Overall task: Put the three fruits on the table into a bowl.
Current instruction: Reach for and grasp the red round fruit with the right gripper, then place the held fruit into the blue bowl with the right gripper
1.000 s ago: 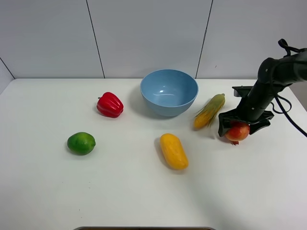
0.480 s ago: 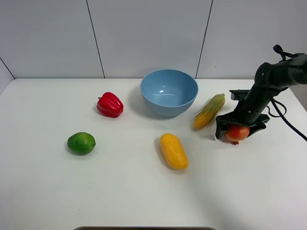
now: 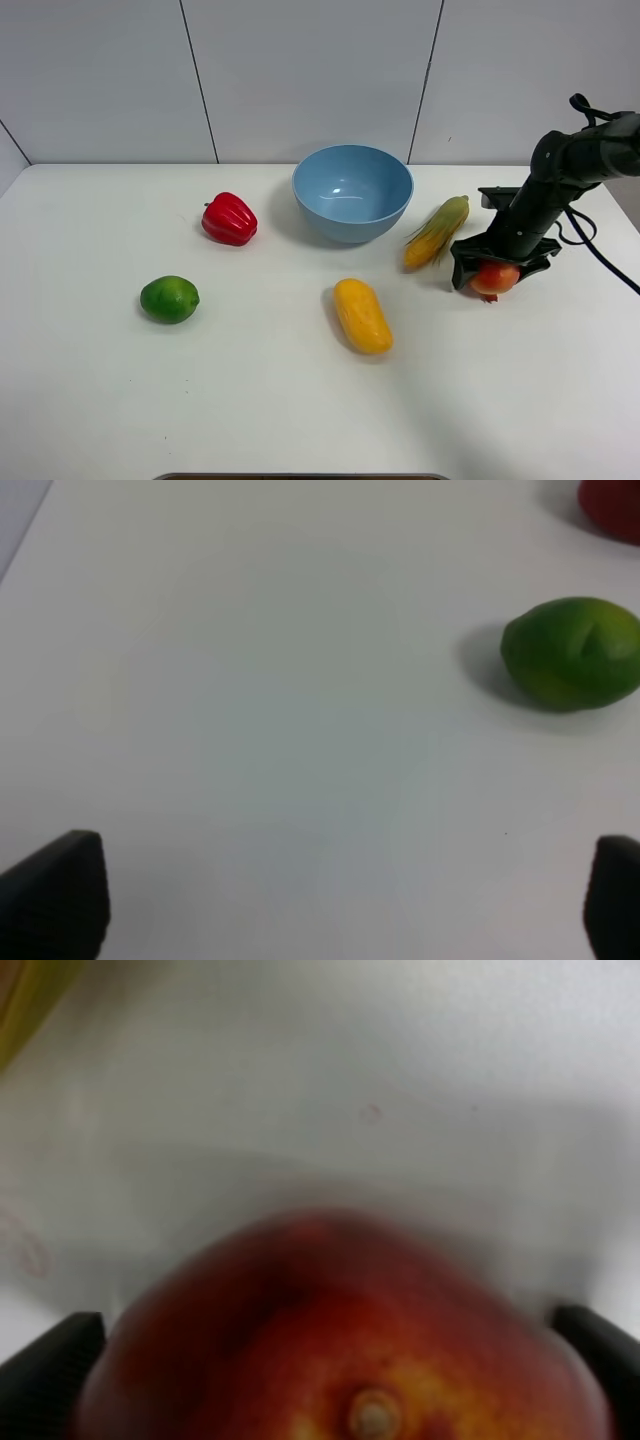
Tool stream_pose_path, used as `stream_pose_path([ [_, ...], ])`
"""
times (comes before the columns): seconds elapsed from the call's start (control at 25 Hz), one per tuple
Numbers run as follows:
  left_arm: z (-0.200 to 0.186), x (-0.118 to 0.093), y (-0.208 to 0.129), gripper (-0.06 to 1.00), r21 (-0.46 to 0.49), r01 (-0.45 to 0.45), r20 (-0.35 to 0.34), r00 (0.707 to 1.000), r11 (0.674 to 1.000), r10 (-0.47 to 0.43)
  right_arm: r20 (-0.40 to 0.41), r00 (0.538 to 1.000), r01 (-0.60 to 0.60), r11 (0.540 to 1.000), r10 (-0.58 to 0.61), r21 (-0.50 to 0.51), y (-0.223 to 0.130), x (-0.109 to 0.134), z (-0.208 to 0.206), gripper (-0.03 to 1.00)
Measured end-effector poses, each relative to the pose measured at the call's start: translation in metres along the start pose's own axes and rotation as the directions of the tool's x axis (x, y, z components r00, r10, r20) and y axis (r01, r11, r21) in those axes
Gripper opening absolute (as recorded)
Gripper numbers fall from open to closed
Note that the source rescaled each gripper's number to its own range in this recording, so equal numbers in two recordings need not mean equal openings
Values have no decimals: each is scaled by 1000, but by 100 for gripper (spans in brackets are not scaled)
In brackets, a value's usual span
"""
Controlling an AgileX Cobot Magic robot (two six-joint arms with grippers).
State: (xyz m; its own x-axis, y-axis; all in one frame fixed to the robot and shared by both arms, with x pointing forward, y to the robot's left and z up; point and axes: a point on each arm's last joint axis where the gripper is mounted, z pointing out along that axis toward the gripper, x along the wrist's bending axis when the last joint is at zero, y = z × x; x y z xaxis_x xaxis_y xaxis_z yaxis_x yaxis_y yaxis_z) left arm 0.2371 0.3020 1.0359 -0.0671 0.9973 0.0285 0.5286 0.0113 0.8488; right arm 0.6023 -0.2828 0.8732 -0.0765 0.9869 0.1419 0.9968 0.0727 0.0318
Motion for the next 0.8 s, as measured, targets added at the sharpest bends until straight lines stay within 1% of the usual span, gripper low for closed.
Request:
stream_pose_path([
  [0.04,0,0,0,79,0,0,0,1000,1000,0,-2,1000,-2,1000,2,0,0,0,0,53],
  [0.12,0,0,0,79,0,0,0,1000,1000,0,-2,1000,-3,1000,3,1,0,0,0,36],
  [0.16,0,0,0,79,0,0,0,1000,1000,0,-2,1000,-3,1000,3,1,0,0,0,34],
  [0.8,0,0,0,79,0,1,0,1000,1000,-1,-2,1000,-3,1000,3,1,0,0,0,34],
])
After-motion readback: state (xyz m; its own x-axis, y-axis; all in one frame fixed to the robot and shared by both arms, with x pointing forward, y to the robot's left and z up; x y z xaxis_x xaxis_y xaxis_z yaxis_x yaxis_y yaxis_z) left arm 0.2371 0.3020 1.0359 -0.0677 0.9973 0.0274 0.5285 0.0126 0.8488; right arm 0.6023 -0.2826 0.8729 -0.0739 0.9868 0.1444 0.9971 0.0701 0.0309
